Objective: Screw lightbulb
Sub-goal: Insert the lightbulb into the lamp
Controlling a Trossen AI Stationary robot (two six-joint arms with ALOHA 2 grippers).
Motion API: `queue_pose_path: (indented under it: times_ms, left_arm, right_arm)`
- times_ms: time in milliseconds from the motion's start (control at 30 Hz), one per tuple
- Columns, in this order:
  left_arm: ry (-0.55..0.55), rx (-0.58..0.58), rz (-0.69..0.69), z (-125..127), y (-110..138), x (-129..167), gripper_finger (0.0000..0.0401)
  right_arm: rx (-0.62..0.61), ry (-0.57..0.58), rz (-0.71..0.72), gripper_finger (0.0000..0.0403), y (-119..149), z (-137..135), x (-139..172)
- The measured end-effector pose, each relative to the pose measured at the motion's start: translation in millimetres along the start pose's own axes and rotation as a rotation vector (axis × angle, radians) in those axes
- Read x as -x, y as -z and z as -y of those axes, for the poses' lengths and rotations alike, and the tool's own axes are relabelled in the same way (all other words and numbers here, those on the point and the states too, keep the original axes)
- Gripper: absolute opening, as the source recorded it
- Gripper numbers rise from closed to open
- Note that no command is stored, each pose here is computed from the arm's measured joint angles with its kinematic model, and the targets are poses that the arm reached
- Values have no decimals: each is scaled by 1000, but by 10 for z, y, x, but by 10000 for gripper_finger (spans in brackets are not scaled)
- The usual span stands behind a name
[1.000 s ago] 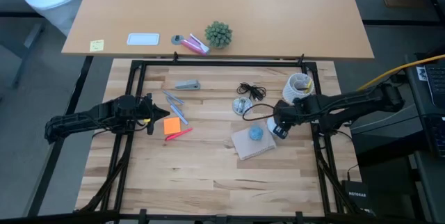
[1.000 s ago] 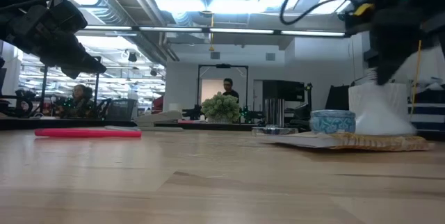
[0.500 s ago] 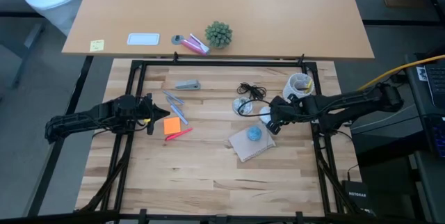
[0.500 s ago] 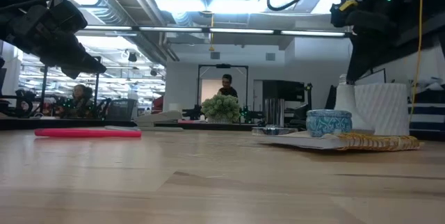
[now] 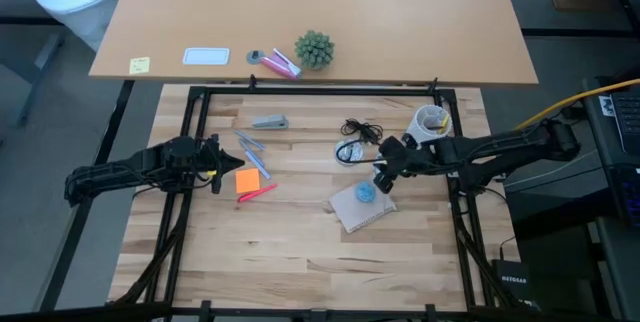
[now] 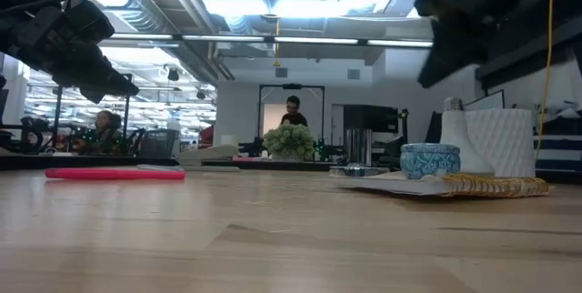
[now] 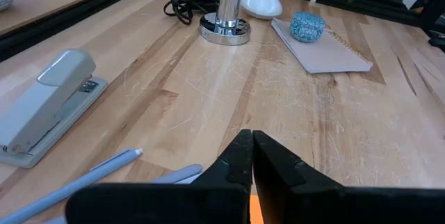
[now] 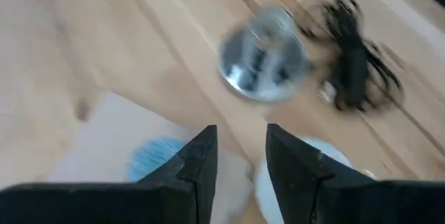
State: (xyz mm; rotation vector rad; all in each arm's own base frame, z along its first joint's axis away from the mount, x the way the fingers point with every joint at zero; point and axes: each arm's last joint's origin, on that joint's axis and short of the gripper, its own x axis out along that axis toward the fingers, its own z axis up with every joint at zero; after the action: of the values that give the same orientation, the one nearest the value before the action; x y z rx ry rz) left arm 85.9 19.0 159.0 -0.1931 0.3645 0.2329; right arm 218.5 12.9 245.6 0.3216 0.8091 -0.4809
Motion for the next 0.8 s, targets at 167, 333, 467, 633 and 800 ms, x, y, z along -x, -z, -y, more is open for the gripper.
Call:
queue_pose_path:
  times_ms: [167,333,467,633,800]
  left_arm:
    - [0,0,0,0,-1,1,4]
    - [0,0,0,0,0,0,4]
    - [0,0,0,0,-1,0,4]
    - [0,0,0,0,-1,1,4]
    - [0,0,0,0,-1,1,4]
  right_arm:
    - [94,-94,160,122,-160,-97,20]
    - [180,-115,230,122,-220,-126,47]
    - [227,-111,236,122,-222,-123,55]
    - [294,-119,289,122,-267,-146,70]
    - [293,-132,332,122,-306,-164,84]
